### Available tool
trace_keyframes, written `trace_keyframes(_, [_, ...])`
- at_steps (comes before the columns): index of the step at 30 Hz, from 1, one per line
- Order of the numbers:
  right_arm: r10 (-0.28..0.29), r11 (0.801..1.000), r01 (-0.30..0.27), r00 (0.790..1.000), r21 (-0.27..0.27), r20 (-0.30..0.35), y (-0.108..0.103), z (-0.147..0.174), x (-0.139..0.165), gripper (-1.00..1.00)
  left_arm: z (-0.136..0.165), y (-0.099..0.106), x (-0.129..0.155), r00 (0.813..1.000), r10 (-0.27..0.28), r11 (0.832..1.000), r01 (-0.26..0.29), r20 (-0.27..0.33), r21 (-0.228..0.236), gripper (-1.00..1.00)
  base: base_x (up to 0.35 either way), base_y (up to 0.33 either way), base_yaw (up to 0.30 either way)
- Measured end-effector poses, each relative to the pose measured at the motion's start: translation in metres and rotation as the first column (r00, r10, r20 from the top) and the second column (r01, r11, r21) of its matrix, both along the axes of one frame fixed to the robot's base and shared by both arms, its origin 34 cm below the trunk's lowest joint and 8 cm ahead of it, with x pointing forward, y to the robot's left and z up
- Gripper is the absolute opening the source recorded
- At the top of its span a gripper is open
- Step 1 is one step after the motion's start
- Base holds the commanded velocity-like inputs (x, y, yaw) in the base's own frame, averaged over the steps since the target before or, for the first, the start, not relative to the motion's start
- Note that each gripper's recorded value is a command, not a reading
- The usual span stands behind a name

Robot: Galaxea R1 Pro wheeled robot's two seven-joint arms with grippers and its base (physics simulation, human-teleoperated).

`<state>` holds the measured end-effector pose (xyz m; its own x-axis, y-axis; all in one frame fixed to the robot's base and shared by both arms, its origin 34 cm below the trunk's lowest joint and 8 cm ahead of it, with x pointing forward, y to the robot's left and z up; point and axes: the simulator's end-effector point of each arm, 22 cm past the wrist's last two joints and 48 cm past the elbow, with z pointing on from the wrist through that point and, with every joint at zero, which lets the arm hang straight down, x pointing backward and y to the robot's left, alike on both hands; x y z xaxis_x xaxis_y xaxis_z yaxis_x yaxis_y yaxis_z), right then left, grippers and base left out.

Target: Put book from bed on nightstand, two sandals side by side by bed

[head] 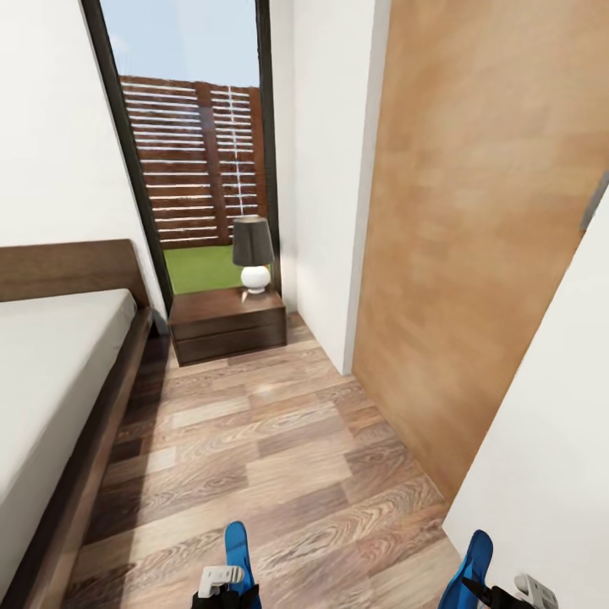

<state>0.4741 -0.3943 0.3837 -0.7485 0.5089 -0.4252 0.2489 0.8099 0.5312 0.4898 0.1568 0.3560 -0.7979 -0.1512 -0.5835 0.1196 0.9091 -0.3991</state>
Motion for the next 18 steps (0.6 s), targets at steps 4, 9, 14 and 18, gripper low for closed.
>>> trace_keyframes(4, [0.0, 1.0, 0.0, 1.0, 0.0, 0.0, -0.0001, 0.0001, 0.0001, -1.0, 0.0, -0.0004, -0.0001, 1.0, 0.0, 1.0, 0.0, -0.001, 0.0, -1.0, 0.315, -0.002, 0.0])
trace_keyframes(9, [0.0, 1.0, 0.0, 1.0, 0.0, 0.0, -0.0001, 0.0, 0.0, -1.0, -0.0001, -0.0003, -0.0002, 1.0, 0.0, 1.0, 0.0, -0.001, -0.001, -1.0, 0.329, 0.0, 0.0])
trace_keyframes(14, [0.0, 1.0, 0.0, 1.0, 0.0, 0.0, 0.0, -0.0001, -0.0001, -1.0, 0.0, -0.0005, -0.0002, 1.0, 0.0, 1.0, 0.0, -0.001, -0.001, -1.0, 0.33, 0.0, 0.0])
trace_keyframes(18, [0.0, 1.0, 0.0, 1.0, 0.0, 0.0, 0.0001, -0.0001, -0.0002, -1.0, 0.0, -0.0003, -0.0001, 1.0, 0.0, 1.0, 0.0, -0.001, -0.001, -1.0, 0.33, 0.0, 0.0])
